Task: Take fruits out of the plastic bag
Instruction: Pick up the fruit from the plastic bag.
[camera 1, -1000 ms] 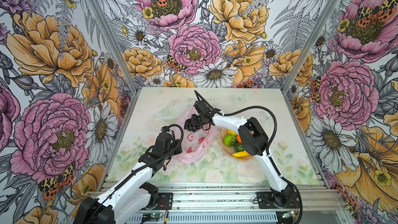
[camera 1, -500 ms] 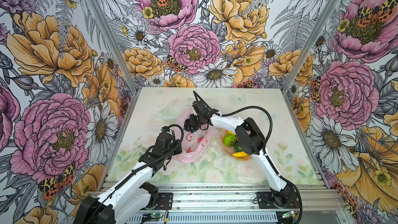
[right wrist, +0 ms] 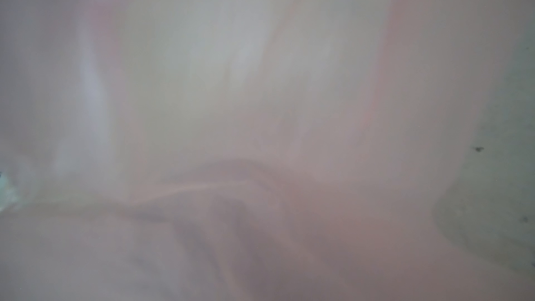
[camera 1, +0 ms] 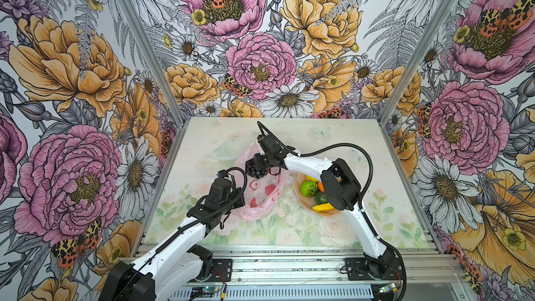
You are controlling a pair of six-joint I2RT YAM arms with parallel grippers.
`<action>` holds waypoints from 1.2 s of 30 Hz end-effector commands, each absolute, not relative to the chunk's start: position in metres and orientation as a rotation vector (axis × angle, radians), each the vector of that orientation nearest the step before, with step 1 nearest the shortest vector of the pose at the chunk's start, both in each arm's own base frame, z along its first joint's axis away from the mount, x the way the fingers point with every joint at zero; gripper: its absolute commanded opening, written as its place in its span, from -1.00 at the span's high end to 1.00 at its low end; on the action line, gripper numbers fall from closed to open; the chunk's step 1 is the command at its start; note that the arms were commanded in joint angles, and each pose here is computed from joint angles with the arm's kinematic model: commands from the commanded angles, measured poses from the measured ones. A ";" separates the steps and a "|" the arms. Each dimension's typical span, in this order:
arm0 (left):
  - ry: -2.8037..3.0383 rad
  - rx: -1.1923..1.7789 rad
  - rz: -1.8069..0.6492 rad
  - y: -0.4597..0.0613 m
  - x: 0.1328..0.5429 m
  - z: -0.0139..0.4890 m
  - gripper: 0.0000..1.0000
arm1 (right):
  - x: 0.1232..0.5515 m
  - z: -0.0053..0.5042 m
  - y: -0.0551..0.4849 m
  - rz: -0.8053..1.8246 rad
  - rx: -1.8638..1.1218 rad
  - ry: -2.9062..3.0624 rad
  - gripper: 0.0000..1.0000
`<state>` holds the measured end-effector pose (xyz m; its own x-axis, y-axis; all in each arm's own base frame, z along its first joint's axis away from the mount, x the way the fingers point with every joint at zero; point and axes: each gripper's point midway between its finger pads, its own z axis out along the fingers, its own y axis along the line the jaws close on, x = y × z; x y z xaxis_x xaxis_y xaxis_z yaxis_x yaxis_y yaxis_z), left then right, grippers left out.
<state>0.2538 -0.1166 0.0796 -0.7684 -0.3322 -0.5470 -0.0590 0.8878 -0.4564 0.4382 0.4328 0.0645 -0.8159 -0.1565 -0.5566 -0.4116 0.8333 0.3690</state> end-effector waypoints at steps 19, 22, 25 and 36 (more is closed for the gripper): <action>2.388 -0.399 -0.506 -0.103 0.279 0.086 0.93 | 0.390 0.158 0.425 0.662 -0.522 2.320 1.00; 2.394 -0.435 -0.482 -0.099 0.281 0.083 0.93 | 0.380 0.173 0.423 0.671 -0.541 2.293 1.00; 2.386 -0.490 -0.446 -0.092 0.284 0.083 0.92 | 0.371 0.187 0.423 0.688 -0.555 2.270 1.00; 2.330 -0.560 -0.427 -0.089 0.315 0.104 0.94 | 0.355 0.223 0.422 0.734 -0.573 2.205 1.00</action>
<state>0.3012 -0.0973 0.0939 -0.7063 -0.4734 -0.5263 -0.2444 0.8608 -0.4464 0.3598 0.4255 0.1799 -0.6867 -0.2109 -0.6957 -0.5613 0.7619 0.3231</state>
